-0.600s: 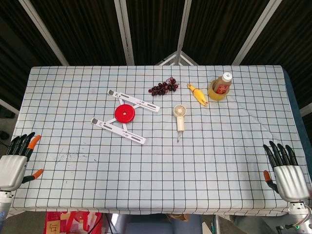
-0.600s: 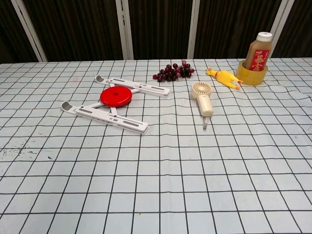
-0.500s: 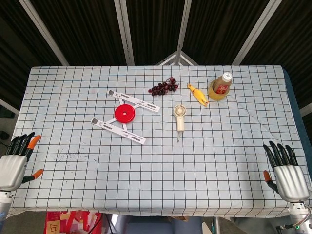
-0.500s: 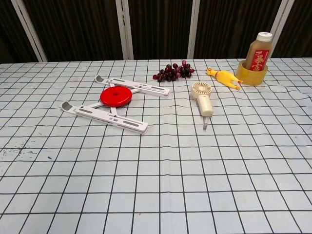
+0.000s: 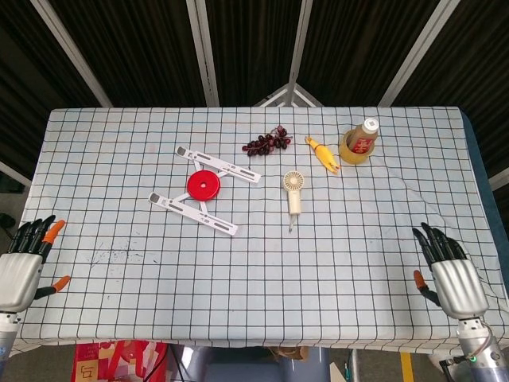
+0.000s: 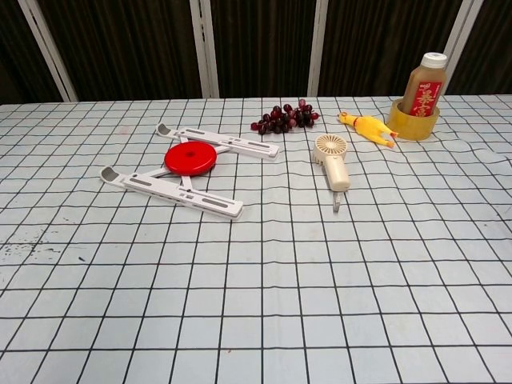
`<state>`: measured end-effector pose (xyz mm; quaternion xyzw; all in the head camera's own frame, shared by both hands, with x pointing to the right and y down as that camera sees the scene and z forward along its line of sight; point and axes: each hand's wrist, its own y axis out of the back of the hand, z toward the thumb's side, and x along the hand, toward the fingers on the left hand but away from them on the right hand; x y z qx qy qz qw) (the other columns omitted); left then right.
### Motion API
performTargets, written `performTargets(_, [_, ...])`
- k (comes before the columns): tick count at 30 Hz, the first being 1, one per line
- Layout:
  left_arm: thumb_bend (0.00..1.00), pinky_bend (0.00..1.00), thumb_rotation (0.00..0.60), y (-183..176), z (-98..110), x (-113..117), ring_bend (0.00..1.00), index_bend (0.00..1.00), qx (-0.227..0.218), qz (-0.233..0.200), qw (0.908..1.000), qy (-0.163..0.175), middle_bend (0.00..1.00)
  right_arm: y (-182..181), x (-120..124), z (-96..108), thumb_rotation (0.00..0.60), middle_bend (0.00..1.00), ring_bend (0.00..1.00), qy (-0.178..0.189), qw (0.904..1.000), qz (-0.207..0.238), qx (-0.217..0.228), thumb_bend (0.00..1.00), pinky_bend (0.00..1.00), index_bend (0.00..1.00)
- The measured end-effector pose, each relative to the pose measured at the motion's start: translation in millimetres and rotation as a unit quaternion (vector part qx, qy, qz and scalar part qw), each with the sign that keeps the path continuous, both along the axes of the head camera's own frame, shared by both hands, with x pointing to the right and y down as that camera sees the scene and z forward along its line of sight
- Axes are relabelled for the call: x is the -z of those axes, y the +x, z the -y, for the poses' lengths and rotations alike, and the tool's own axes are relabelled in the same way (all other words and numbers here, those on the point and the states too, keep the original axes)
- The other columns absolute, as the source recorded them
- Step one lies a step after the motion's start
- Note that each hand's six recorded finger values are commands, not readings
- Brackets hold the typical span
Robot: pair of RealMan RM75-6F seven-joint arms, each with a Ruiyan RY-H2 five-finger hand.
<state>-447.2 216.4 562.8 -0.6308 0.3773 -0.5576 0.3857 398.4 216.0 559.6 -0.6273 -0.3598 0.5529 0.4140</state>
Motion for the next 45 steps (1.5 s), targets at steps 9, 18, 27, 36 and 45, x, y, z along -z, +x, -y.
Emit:
performTargets(9, [0.03, 0.00, 0.600, 3, 1, -1, 0.00, 0.00, -0.008, -0.009, 0.9999, -0.004, 0.00, -71, -32, 58, 0.600, 0.83, 0.92, -0.033, 0.9974, 0.041, 0.048, 0.71, 0.85, 0.00])
performTargets(18, [0.03, 0.00, 0.600, 2, 2, -2, 0.00, 0.00, -0.002, -0.022, 0.9996, -0.017, 0.00, -144, -83, 93, 0.600, 0.83, 0.93, -0.092, 0.9923, 0.047, 0.068, 0.75, 0.85, 0.00])
performTargets(27, [0.03, 0.00, 0.600, -4, 7, 0, 0.00, 0.00, 0.007, -0.028, 0.9994, -0.017, 0.00, -188, -132, 112, 0.600, 0.83, 0.93, -0.137, 0.9887, 0.035, 0.051, 0.76, 0.85, 0.00])
performTargets(36, [0.03, 0.00, 0.600, -4, 8, 0, 0.00, 0.00, 0.008, -0.033, 0.9992, -0.022, 0.00, -201, -162, 116, 0.600, 0.83, 0.93, -0.160, 0.9863, 0.019, 0.037, 0.76, 0.85, 0.00])
performTargets(45, [0.03, 0.00, 0.600, -4, 10, -1, 0.00, 0.00, 0.011, -0.037, 0.9989, -0.027, 0.00, -203, -176, 116, 0.600, 0.83, 0.93, -0.170, 0.9849, 0.017, 0.024, 0.76, 0.85, 0.00])
